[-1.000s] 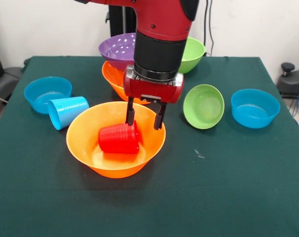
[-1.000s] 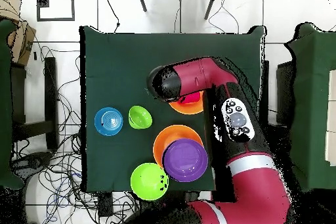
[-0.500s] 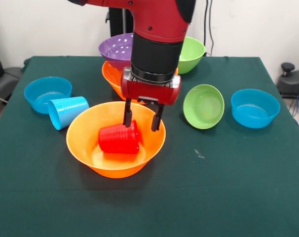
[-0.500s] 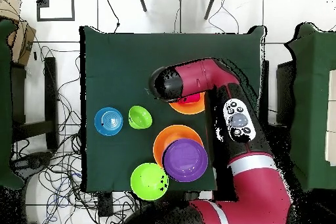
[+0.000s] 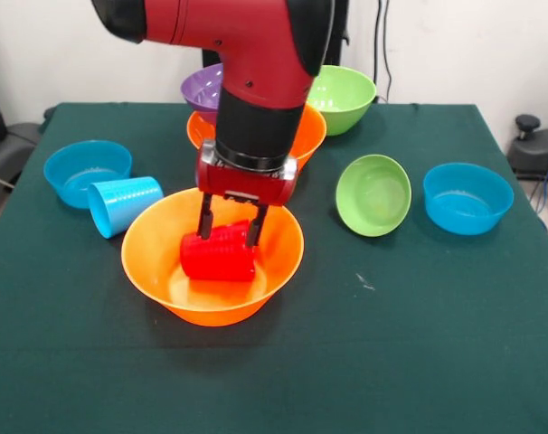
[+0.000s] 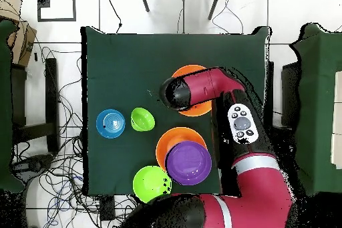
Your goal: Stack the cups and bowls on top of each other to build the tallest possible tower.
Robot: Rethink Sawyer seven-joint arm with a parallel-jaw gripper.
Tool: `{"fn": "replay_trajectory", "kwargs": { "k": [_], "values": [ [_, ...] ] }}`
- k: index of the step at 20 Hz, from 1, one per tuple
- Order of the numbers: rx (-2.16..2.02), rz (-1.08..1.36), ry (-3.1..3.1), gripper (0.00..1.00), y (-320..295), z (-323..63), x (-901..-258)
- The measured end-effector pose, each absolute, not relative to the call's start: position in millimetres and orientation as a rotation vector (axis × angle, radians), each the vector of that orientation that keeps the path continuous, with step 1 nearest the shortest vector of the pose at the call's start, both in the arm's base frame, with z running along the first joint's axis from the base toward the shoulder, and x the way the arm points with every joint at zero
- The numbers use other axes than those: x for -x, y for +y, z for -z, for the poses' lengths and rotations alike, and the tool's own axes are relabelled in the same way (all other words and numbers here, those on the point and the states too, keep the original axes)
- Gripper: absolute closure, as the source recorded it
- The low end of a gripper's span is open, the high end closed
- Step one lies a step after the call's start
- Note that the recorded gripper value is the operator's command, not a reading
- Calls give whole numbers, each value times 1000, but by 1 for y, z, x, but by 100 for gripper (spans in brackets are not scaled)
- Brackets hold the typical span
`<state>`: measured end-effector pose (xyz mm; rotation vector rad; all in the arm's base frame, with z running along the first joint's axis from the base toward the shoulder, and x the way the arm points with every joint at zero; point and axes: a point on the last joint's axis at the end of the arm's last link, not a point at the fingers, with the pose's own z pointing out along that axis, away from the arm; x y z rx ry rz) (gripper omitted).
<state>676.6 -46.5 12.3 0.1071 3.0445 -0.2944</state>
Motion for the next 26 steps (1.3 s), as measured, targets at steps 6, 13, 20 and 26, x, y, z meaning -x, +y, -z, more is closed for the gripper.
{"fn": "replay_trajectory", "kwargs": {
  "k": [6, 13, 20, 26],
  "values": [
    [-105, 301, 3034, 0, -54, -3, -673],
    [-106, 301, 3028, 0, -60, 13, -665],
    [-77, 323, 3003, 0, -55, 16, -669],
    [-70, 345, 3003, 0, -56, 16, -668]
  ]
}}
